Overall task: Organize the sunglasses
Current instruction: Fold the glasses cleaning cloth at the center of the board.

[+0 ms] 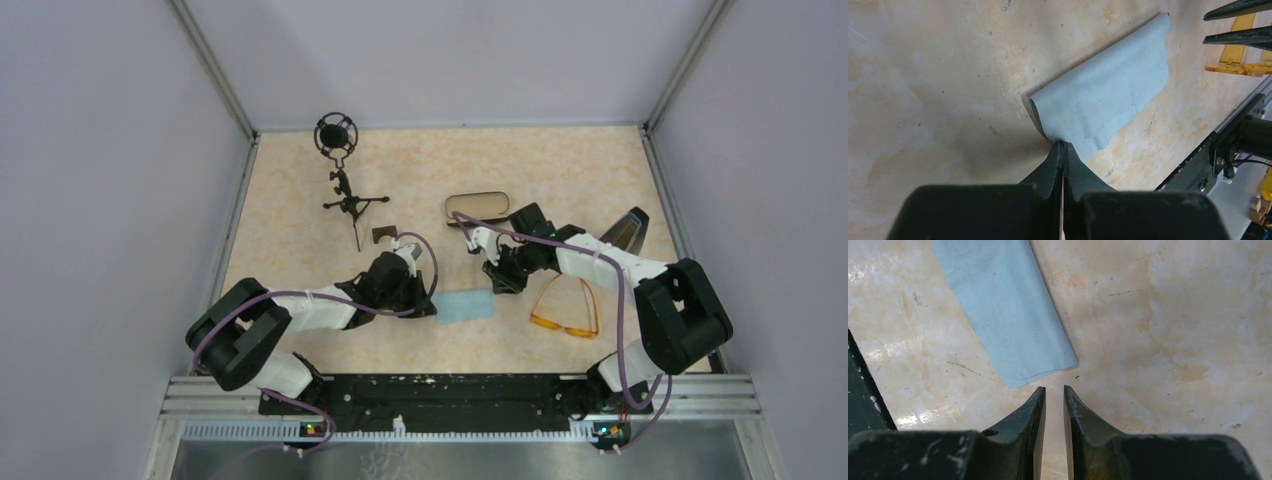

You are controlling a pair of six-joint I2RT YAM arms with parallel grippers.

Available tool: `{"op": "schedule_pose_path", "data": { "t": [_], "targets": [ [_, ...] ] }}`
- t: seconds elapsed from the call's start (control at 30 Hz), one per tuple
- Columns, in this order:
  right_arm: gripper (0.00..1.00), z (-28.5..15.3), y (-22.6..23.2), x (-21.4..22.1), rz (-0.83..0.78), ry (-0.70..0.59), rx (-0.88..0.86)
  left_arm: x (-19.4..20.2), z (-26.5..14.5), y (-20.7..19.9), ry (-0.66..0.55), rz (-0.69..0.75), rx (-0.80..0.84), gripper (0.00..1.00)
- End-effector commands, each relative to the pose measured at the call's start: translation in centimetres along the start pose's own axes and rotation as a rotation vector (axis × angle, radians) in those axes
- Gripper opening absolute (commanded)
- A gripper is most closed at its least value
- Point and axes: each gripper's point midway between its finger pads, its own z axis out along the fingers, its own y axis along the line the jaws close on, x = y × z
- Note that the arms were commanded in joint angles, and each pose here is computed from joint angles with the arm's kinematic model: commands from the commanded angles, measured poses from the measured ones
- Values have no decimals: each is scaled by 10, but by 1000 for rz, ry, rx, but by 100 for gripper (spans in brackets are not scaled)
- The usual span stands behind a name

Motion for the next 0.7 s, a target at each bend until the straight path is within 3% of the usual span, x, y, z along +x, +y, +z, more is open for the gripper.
{"op": "schedule_pose_path", "data": {
  "t": [0.0, 0.43, 0.67],
  "targets": [
    [21, 6, 16, -3, -29, -18, -76, -15, -3, -10, -41, 16, 15, 0],
    [24, 13, 30, -9, -23, -29, -156, -33, -13, -31, -75, 48, 61, 0],
    [27, 8, 19, -14, -12, -39, -91, -37, -6, -34, -94, 29, 82, 0]
  ]
}}
